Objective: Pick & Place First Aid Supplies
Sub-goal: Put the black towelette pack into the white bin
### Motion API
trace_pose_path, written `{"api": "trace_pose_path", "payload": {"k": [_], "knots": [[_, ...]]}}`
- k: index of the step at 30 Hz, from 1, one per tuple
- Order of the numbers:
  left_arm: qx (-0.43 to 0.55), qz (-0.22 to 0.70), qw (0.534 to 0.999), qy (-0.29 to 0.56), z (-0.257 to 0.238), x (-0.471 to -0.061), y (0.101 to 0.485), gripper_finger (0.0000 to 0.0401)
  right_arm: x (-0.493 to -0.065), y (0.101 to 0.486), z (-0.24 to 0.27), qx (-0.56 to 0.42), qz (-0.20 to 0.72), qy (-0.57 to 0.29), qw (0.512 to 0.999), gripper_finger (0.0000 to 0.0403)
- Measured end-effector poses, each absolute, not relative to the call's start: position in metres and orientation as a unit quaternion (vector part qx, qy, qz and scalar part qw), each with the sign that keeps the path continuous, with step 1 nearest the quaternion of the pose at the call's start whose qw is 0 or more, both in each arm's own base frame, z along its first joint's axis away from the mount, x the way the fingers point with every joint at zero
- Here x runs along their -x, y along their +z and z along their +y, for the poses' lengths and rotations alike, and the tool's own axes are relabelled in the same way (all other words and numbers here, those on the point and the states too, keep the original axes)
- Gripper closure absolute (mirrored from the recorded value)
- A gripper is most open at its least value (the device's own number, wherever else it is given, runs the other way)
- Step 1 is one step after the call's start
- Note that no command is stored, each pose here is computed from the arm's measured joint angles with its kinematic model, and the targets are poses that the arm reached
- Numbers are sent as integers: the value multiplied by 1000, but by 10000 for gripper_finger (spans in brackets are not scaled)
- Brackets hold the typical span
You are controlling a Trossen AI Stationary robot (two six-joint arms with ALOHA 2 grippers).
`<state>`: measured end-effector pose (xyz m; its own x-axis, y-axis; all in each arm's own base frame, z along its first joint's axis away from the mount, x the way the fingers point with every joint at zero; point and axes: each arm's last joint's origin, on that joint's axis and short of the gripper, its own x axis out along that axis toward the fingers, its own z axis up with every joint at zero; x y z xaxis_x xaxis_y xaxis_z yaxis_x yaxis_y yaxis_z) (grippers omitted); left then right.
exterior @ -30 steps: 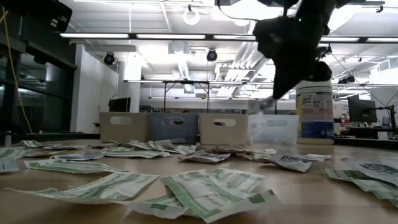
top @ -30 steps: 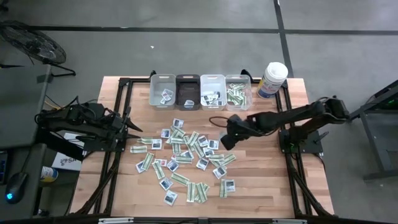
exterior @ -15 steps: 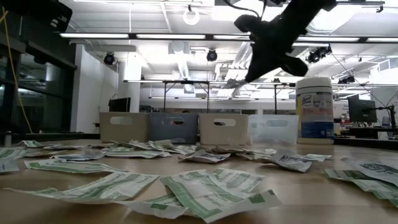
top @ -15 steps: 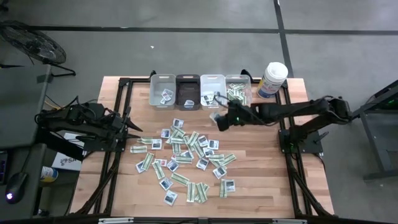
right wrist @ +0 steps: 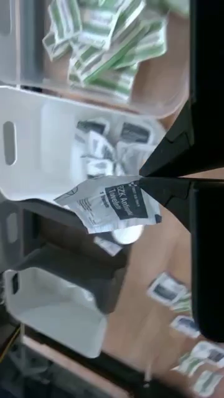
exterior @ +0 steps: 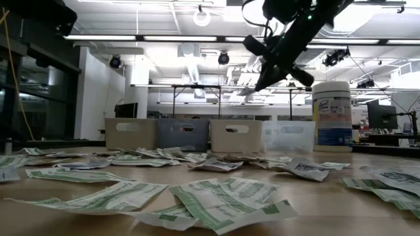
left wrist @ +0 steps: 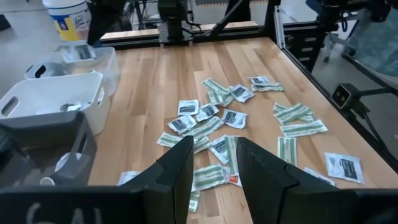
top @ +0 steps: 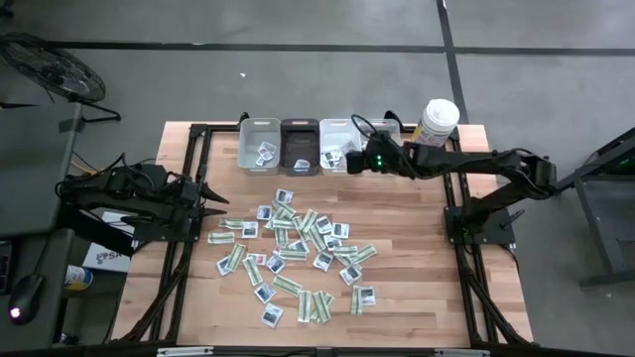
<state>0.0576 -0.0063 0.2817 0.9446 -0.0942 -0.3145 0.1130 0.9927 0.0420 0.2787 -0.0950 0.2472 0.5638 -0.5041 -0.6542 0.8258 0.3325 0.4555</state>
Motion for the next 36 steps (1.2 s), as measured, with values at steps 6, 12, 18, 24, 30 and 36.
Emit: {"api": "trace_pose_path", "payload": {"k": [6, 12, 18, 24, 30, 36], "knots": [[-23, 158, 986, -39, -6, -58, 282, 282, -296, 230, -115, -412, 173, -421, 790, 403], [-21, 158, 986, -37, -6, -58, 282, 282, -310, 202, -133, -436, 165, -432, 772, 403], [-12, 159, 987, -26, -5, -58, 282, 282, -315, 184, -141, -460, 161, -443, 752, 403], [-12, 159, 987, -26, -5, -58, 282, 282, -316, 183, -141, -460, 169, -436, 755, 402], [-12, 159, 987, -25, -5, -58, 282, 282, -316, 182, -140, -462, 177, -431, 755, 402], [-11, 159, 987, -25, -5, -58, 282, 282, -316, 182, -140, -452, 192, -418, 764, 370]]}}
